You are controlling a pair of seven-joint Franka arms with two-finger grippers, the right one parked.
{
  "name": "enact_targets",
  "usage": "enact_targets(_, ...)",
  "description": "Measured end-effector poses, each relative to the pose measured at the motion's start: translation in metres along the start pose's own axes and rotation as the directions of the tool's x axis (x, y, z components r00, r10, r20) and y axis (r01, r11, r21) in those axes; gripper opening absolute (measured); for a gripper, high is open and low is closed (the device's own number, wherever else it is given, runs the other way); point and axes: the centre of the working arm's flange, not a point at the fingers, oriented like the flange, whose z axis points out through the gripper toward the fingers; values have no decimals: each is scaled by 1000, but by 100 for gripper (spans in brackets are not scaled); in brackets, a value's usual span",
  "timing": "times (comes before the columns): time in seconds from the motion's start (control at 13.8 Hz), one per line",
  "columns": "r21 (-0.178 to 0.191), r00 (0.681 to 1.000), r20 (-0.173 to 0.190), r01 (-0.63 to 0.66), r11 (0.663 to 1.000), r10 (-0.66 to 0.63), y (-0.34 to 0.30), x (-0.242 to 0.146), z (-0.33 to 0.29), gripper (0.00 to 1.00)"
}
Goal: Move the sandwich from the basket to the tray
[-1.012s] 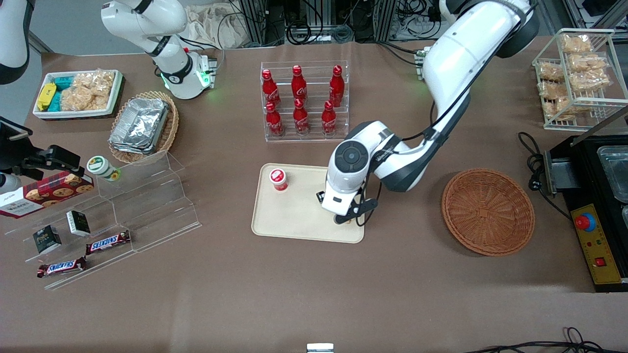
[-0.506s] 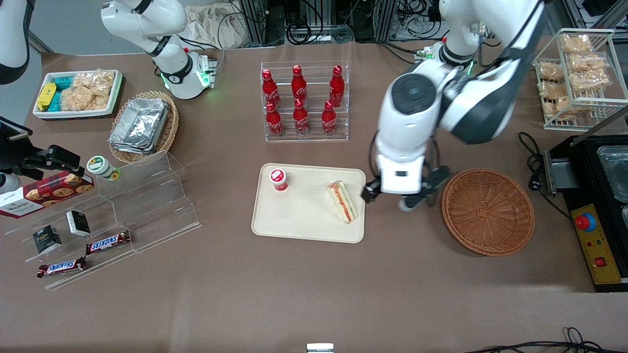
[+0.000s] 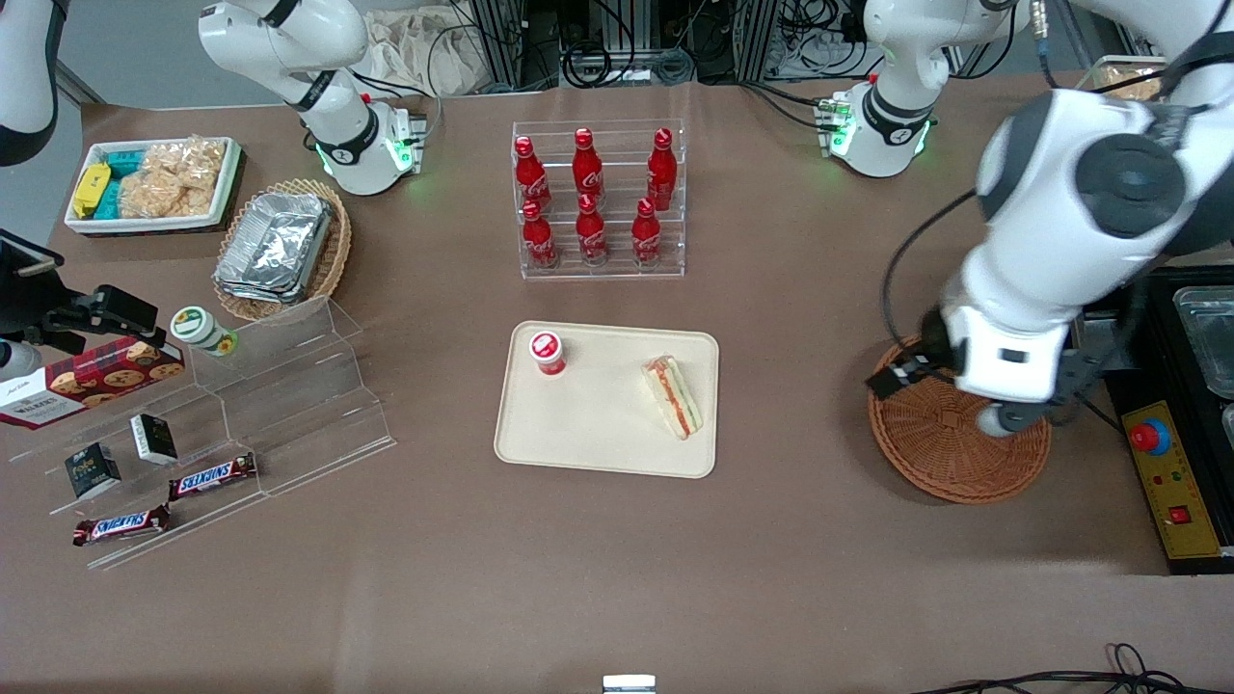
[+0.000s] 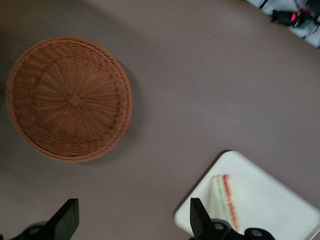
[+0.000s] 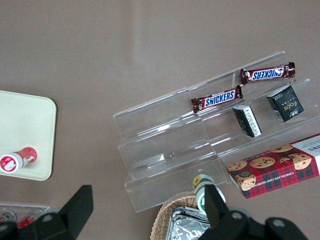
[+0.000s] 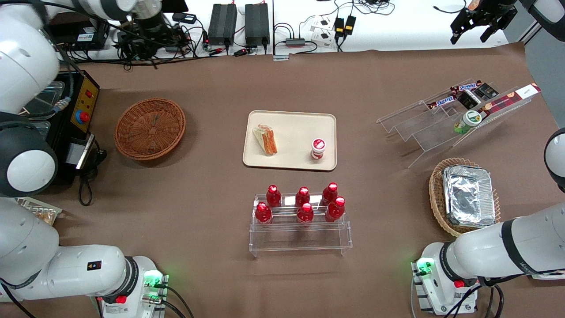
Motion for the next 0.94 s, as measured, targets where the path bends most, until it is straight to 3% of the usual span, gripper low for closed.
enact_targets(0.14,-6,994,30,-103,995,103,-55,27,-15,100)
enact_targets(0.29,-16,983,33,-182,983,183,-103,37,-35,100)
enact_targets(0.58,-24,964,15,-264,964,265,-145,8,-60,100)
enact_targets(0.8,-19,961,-30,-277,961,276,-158,-20,-56,100)
enact_targets(0.94,-14,958,-37,-285,959,284,-164,-29,-49,100)
